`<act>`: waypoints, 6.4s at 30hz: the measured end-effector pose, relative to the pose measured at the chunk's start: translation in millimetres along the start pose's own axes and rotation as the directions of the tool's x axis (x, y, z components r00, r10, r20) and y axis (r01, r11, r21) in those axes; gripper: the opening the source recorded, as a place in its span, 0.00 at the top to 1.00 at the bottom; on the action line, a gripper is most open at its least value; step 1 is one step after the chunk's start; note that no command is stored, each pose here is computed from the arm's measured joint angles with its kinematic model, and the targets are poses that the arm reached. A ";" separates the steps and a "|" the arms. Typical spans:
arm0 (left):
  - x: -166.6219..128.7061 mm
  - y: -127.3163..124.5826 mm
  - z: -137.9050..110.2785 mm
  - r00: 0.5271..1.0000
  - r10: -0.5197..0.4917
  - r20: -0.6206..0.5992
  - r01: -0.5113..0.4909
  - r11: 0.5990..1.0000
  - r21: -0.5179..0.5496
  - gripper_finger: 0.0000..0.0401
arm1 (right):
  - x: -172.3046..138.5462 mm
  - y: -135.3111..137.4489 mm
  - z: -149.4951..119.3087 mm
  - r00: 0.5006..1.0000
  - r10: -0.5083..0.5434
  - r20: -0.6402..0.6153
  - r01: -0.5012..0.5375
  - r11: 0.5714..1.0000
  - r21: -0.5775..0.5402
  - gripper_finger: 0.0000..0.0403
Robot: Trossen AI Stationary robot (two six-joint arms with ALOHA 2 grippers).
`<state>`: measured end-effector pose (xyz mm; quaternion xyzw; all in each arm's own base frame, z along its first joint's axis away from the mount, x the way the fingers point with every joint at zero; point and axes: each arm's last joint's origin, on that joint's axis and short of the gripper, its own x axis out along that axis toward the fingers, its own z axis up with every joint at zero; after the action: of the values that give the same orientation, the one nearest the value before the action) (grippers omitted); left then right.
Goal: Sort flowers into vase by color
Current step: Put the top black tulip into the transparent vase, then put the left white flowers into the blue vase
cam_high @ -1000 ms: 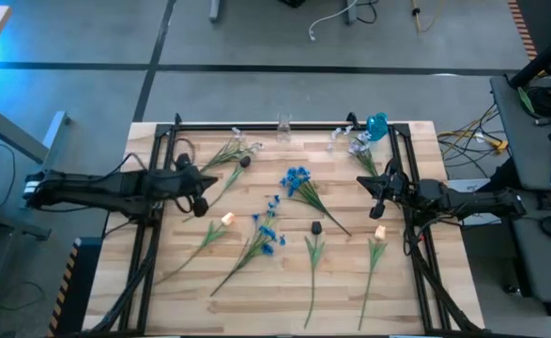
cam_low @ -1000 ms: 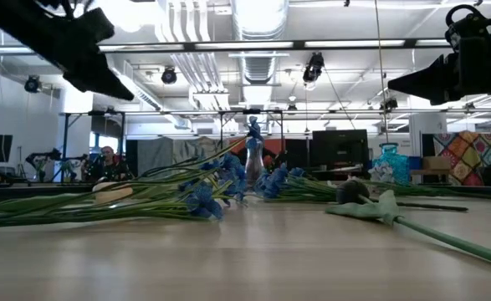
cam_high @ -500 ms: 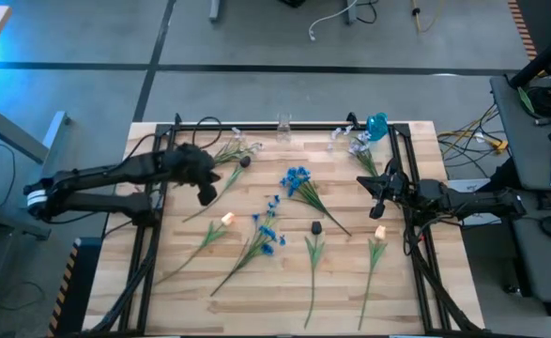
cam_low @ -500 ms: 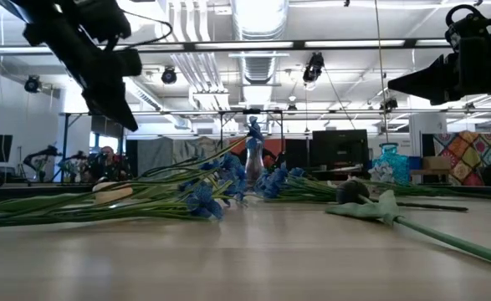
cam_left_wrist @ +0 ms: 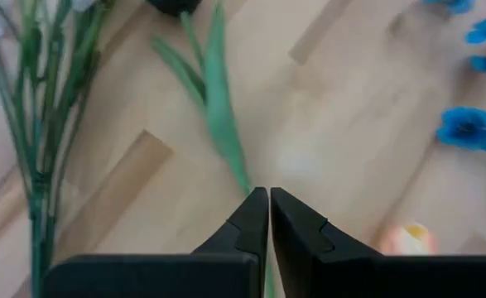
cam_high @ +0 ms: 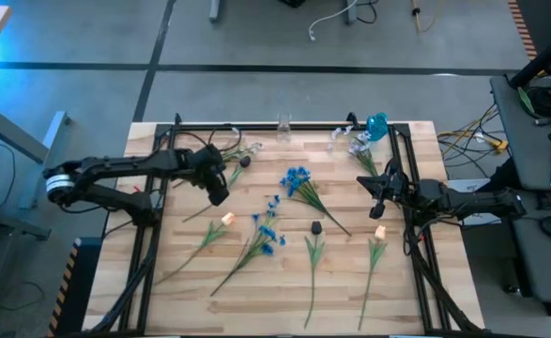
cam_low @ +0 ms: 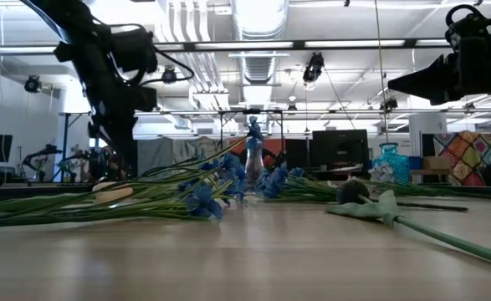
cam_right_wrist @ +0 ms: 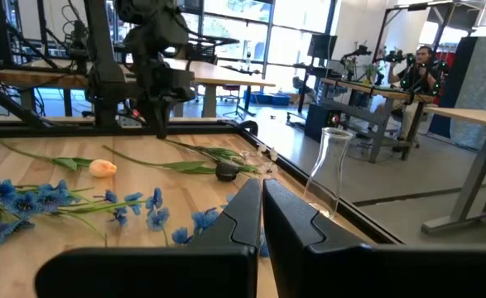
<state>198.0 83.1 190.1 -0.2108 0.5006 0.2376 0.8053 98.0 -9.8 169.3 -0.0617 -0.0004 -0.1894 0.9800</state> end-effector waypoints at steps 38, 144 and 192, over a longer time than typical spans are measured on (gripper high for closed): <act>77.7 14.9 55.2 0.978 0.100 -0.181 -0.104 0.994 -0.015 0.97 | 0.0 0.0 0.0 1.000 0.000 0.000 0.000 1.000 0.000 0.98; -42.0 -20.3 28.9 0.596 -0.311 0.740 0.100 0.943 0.316 1.00 | 0.0 0.0 0.0 1.000 0.000 0.000 0.000 1.000 0.000 0.98; 20.6 -109.8 114.0 0.186 -0.608 0.772 0.115 0.794 0.597 1.00 | 94.5 39.2 40.4 0.985 0.170 -0.010 -0.165 0.970 0.176 0.51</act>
<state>351.6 64.8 229.4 0.0299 -0.1056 -0.0006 0.9940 201.2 -3.9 207.0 0.0272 0.0004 -0.1060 0.9940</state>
